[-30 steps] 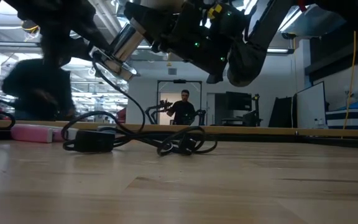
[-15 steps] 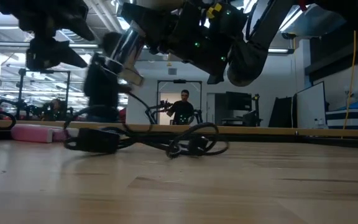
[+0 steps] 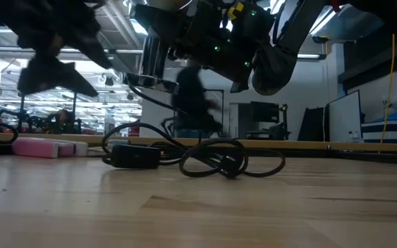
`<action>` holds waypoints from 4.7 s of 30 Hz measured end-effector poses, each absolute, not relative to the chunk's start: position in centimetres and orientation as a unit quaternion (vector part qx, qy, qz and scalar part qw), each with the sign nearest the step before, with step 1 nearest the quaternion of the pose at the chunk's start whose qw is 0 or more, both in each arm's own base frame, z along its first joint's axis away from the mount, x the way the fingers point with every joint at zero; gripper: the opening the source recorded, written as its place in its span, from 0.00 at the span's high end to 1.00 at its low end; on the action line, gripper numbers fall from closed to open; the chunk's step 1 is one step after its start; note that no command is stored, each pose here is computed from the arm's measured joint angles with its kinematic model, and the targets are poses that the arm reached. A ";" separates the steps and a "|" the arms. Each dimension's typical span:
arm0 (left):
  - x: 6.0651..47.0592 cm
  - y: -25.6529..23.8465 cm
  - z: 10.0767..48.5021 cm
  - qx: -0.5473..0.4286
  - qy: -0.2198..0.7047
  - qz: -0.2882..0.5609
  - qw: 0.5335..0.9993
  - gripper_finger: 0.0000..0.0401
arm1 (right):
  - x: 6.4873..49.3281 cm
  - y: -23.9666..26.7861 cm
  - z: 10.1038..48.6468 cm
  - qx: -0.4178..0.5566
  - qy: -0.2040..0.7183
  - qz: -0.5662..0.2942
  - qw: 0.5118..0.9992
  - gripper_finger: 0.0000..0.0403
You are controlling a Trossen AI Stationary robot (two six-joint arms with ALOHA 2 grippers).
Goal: Screw lightbulb
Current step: Remove the lightbulb from the lamp
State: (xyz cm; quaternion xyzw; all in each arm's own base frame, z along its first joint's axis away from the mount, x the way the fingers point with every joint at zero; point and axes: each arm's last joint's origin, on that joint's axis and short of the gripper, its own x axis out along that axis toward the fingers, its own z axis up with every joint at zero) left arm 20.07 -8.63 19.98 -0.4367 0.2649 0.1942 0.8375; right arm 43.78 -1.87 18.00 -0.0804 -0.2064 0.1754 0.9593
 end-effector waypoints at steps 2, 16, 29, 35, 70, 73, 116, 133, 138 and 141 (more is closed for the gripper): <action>21.0 -9.0 19.3 -0.437 0.251 0.199 0.841 0.44 | 43.8 -1.9 18.0 -0.081 -0.207 0.175 0.959 0.59; 24.5 -10.1 16.1 -0.437 0.162 0.238 0.852 0.50 | 43.8 -1.9 18.1 -0.081 -0.207 0.175 0.959 0.59; 24.3 -10.2 16.2 -0.419 0.158 0.243 0.861 0.90 | 43.7 -1.8 18.1 -0.085 -0.208 0.193 0.955 0.59; 23.8 -11.3 16.2 -0.419 0.167 0.224 0.864 0.97 | 43.6 -1.5 18.0 -0.096 -0.206 0.247 0.942 0.59; 23.0 -3.4 19.9 -0.377 0.153 0.315 0.857 0.95 | 43.9 -0.3 18.4 -0.104 -0.184 0.393 0.895 0.59; 24.3 -3.1 19.6 -0.353 0.146 0.292 0.877 0.95 | 43.9 -0.2 18.5 -0.105 -0.186 0.398 0.892 0.59; 22.0 -5.9 17.6 -0.306 0.397 0.122 0.856 0.52 | 44.0 -0.5 18.6 -0.105 -0.195 0.355 0.908 0.59; 21.0 -10.7 18.7 -0.298 0.293 0.118 0.900 0.52 | 44.0 -0.8 19.1 -0.121 -0.229 0.288 0.922 0.59; 20.3 -12.0 18.9 -0.286 0.279 0.112 0.910 0.52 | 44.0 -0.8 19.1 -0.121 -0.230 0.287 0.922 0.59; 20.2 -12.5 19.4 -0.277 0.223 0.132 0.925 0.52 | 44.0 -0.8 19.1 -0.120 -0.230 0.288 0.922 0.59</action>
